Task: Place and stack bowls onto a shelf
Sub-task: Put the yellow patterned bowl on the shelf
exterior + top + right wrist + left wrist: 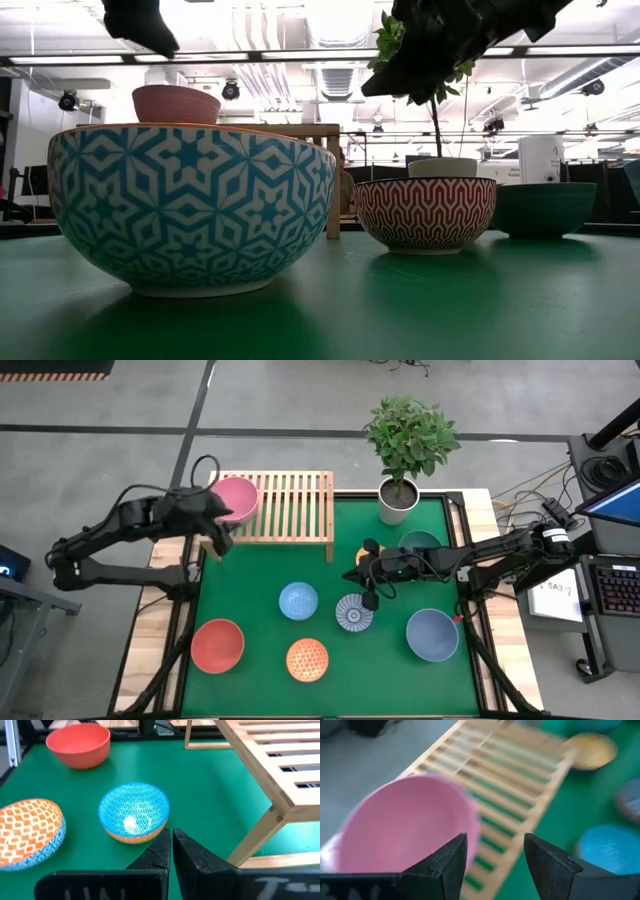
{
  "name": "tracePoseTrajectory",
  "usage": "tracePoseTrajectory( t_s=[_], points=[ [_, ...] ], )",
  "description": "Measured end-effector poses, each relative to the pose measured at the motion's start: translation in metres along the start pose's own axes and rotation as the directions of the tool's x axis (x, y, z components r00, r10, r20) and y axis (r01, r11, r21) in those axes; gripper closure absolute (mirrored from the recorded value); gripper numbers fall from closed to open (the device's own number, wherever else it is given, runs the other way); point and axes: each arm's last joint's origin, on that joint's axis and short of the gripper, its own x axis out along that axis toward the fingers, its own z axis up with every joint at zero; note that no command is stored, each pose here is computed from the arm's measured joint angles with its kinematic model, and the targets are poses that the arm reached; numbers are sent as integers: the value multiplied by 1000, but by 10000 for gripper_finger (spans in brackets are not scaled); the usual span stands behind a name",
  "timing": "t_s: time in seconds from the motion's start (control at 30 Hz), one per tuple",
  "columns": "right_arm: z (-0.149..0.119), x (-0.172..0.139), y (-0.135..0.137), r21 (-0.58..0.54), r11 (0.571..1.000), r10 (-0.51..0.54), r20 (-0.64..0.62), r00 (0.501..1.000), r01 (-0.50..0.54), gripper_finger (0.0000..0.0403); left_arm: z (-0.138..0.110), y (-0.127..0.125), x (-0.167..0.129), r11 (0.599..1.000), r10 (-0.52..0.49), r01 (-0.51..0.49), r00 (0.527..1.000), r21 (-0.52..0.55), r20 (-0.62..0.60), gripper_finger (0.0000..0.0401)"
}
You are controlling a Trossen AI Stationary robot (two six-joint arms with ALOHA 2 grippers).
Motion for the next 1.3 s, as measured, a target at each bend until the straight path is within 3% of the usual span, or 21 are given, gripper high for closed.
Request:
tracePoseTrajectory(
  t_s=[0.17, 0.37, 0.73, 0.9, 1.3],
  points=[
    [7, -1, 0, 32, 999, 1, 17, 1000, -1, 394, -13, -14, -1, 987, -159, 160, 975, 7, 155, 235],
    [18, -3, 1, 61, 998, 3, 35, 999, -5, 394, -31, -35, 2, 945, -326, 325, 914, 45, 241, 243],
    [41, -14, 0, 120, 992, -17, -124, 992, 32, 394, -68, -92, 10, 770, -638, 607, 726, 199, 255, 247],
    [45, -23, -3, 209, 974, -33, -245, 969, 86, 394, -87, -110, 21, 722, -691, 649, 685, 238, 229, 247],
    [48, -29, -4, 316, 938, -39, -310, 950, 141, 393, -95, -118, 32, 728, -685, 650, 702, 219, 192, 247]
  ],
)
